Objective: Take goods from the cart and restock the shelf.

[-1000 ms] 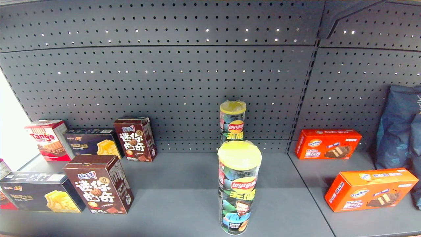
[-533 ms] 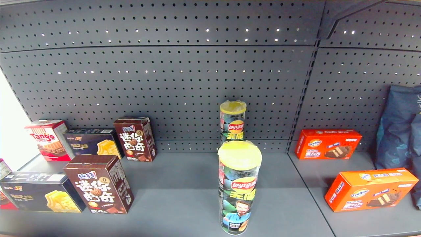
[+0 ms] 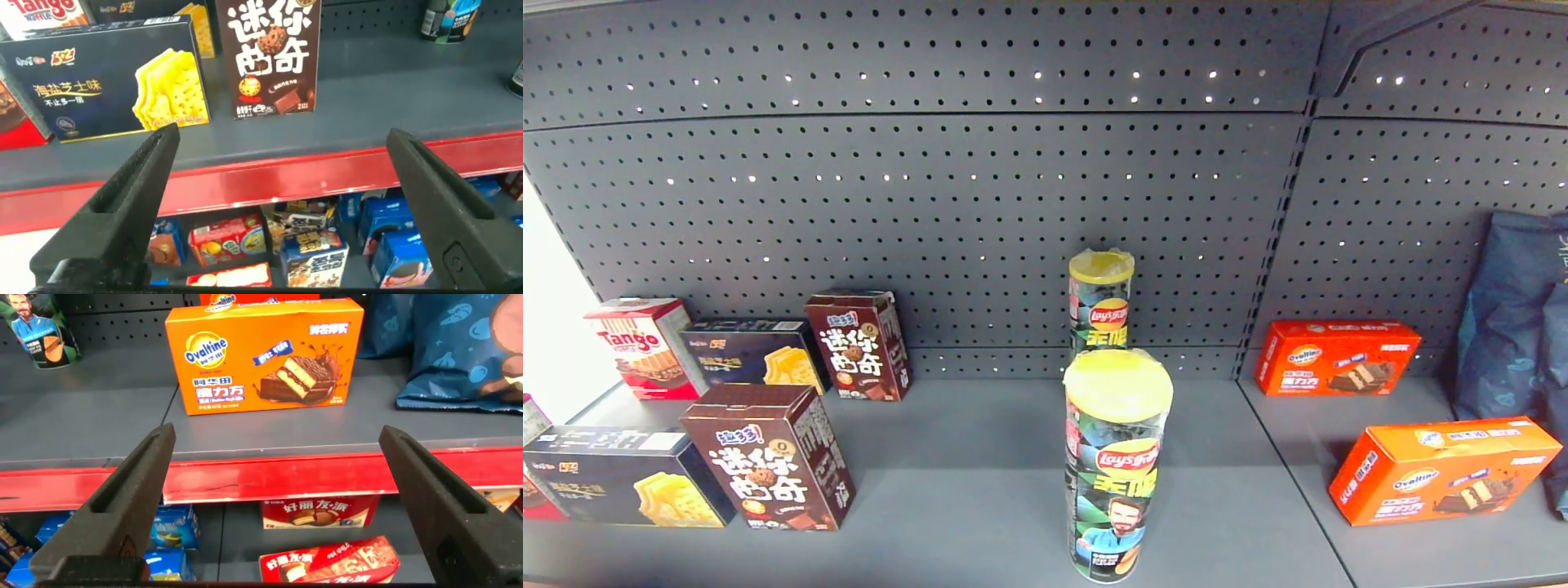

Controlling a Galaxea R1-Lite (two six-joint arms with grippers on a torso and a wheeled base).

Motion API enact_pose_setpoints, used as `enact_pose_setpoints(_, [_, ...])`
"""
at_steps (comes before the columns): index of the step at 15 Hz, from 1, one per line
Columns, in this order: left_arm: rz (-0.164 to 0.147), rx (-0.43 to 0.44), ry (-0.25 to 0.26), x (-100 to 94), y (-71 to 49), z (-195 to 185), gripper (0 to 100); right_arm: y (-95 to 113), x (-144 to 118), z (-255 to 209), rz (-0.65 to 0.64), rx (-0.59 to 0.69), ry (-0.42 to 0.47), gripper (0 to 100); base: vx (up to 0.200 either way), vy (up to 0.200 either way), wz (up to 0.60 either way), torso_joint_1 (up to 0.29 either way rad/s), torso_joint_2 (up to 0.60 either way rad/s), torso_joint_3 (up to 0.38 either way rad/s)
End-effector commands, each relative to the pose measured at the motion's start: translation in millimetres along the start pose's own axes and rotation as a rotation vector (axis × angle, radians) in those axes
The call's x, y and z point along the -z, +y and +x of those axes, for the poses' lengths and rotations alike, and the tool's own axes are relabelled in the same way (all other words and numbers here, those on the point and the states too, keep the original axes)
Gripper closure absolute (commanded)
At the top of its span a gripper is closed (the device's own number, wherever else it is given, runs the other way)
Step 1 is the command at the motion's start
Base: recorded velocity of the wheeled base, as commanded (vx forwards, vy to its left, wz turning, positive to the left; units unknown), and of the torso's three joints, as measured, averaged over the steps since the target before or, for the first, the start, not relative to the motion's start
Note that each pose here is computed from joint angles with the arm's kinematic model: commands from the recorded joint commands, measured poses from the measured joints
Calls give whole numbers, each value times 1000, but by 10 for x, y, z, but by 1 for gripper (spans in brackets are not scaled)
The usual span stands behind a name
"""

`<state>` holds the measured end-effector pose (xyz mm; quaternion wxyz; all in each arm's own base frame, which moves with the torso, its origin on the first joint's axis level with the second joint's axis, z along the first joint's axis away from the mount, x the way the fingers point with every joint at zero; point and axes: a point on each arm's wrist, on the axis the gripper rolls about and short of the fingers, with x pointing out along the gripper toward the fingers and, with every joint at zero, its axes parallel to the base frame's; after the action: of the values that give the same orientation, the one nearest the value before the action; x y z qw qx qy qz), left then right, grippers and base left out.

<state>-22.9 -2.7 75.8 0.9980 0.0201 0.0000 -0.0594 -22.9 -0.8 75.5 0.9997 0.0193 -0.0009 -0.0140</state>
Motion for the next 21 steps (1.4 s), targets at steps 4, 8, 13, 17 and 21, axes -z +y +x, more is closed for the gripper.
enact_pose_setpoints(4, [0,-1,-2,1,0,-2,0,0,0,1,-2,-2,1,0,0,0,0,0,0,0])
enact_pose_setpoints(8, [1,-1,-2,1,0,-2,0,0,-2,1,-2,0,0,0,0,0,0,0,0,0])
enact_pose_setpoints(13, [-6,-1,-2,1,0,-2,0,0,0,1,-5,-2,1,0,0,0,0,0,0,0])
enact_pose_setpoints(17, [-5,-1,-2,1,0,-2,0,1,0,1,-12,-3,1,0,0,0,0,0,0,0])
enact_pose_setpoints(21, [-6,-2,-2,1,0,-2,0,1,0,1,-14,-5,1,0,0,0,0,0,0,0])
